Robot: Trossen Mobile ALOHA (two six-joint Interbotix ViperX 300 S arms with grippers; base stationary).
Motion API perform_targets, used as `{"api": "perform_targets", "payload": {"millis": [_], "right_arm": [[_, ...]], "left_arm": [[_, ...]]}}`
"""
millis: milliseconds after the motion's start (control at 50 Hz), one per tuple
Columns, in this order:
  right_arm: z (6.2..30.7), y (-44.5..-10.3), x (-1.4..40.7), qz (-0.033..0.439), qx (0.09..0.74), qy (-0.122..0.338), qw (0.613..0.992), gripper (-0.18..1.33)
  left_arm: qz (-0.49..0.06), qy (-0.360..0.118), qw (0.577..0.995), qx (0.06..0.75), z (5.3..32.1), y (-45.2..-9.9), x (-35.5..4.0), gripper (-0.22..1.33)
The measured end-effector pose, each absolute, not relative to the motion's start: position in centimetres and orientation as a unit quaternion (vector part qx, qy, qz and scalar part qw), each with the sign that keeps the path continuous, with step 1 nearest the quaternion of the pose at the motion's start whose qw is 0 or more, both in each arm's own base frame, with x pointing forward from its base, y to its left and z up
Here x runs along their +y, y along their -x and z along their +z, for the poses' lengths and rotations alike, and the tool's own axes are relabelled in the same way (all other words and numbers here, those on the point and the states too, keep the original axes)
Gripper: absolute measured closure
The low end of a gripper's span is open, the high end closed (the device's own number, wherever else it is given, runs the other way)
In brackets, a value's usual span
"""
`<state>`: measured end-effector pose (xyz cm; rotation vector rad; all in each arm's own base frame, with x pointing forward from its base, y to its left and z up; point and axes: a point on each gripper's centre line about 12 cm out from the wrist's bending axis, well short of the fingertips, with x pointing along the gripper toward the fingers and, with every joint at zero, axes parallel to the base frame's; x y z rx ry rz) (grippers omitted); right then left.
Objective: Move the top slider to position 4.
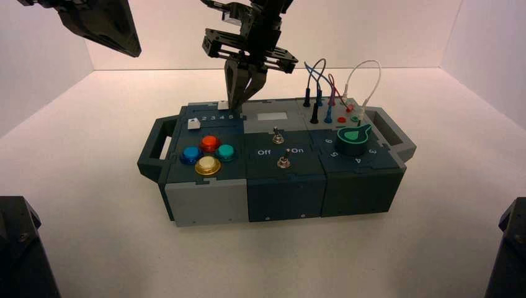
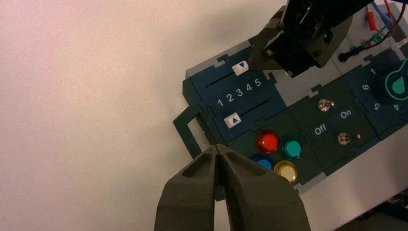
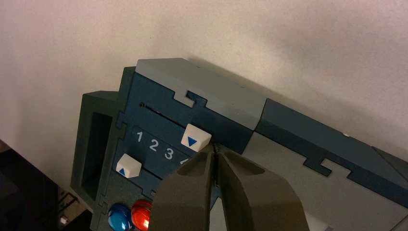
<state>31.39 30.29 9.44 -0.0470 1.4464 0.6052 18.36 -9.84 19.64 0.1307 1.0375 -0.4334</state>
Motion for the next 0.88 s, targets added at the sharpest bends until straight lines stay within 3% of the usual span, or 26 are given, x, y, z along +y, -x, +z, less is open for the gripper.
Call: {"api": "perform_targets", "payload": {"millis": [420, 700, 880], "right_arm": [[9.4, -30.6, 29.7, 0.271, 0.662, 0.029, 0.698, 1.29], [13.1, -29.6, 29.1, 0.286, 0.646, 0.027, 0.707, 1.29], [13.2, -29.1, 28.7, 0.286, 0.649, 0.027, 0.704, 1.29]], "left_arm": [[-0.205, -0.062, 0.845, 0.491, 19.7, -18.3, -9.8, 1.27], [-0.205, -0.061, 0.845, 0.49, 19.7, -18.2, -9.8, 1.27], [-0.206, -0.061, 0.846, 0.488, 19.8, -18.3, -9.8, 1.27]]}}
